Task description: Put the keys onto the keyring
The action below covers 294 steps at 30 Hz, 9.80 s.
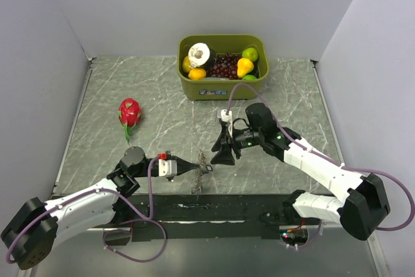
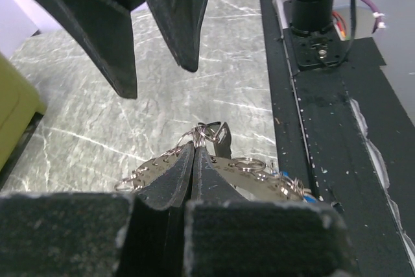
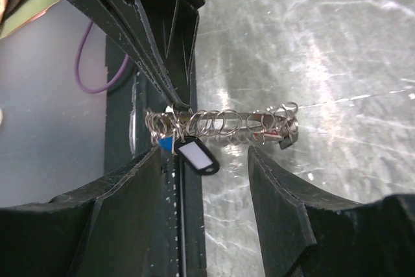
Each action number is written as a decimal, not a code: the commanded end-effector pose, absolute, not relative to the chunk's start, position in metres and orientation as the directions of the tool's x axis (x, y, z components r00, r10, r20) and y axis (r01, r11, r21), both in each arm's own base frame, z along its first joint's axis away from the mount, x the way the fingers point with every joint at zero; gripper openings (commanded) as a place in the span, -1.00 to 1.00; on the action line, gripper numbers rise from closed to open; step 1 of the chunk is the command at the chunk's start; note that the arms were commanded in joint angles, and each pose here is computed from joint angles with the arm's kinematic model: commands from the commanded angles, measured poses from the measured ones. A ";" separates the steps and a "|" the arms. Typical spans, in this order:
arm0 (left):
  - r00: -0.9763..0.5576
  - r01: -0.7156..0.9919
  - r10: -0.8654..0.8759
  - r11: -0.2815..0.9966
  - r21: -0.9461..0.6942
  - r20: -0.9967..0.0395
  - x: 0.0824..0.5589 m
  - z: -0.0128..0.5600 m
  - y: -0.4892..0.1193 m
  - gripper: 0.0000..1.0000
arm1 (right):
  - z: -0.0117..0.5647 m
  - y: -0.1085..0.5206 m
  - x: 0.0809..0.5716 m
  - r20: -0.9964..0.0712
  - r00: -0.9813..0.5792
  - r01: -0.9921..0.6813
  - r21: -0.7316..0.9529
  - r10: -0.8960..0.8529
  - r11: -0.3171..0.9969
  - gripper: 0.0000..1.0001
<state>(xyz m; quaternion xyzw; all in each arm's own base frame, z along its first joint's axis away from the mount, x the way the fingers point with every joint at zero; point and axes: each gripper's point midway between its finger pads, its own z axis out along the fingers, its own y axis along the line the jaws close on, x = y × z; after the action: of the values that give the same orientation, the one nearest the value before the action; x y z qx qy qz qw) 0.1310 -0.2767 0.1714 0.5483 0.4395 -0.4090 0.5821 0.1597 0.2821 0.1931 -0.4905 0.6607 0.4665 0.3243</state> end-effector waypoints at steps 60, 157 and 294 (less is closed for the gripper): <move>-0.110 0.984 0.246 0.163 -0.071 -0.963 0.190 0.150 -0.319 -0.98 | 0.164 0.247 0.202 -0.861 -0.399 -0.838 0.204 -0.314 0.506 0.32; 0.247 0.964 -0.045 -0.087 0.250 -0.968 0.117 0.203 -0.294 -0.98 | 0.197 0.311 0.140 -0.902 -0.354 -0.931 0.364 -0.248 0.003 -0.98; 0.332 0.933 -0.187 -0.079 0.351 -0.925 0.096 0.229 -0.281 -0.98 | 0.171 0.280 0.164 -0.904 -0.316 -0.940 0.257 -0.288 0.223 -0.92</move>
<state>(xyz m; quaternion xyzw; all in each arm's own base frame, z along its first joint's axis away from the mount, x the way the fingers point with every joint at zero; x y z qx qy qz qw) 0.1157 -0.2823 0.1931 0.5472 0.4214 -0.4558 0.5614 0.1376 0.2807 0.1676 -0.4612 0.6694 0.4714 0.3421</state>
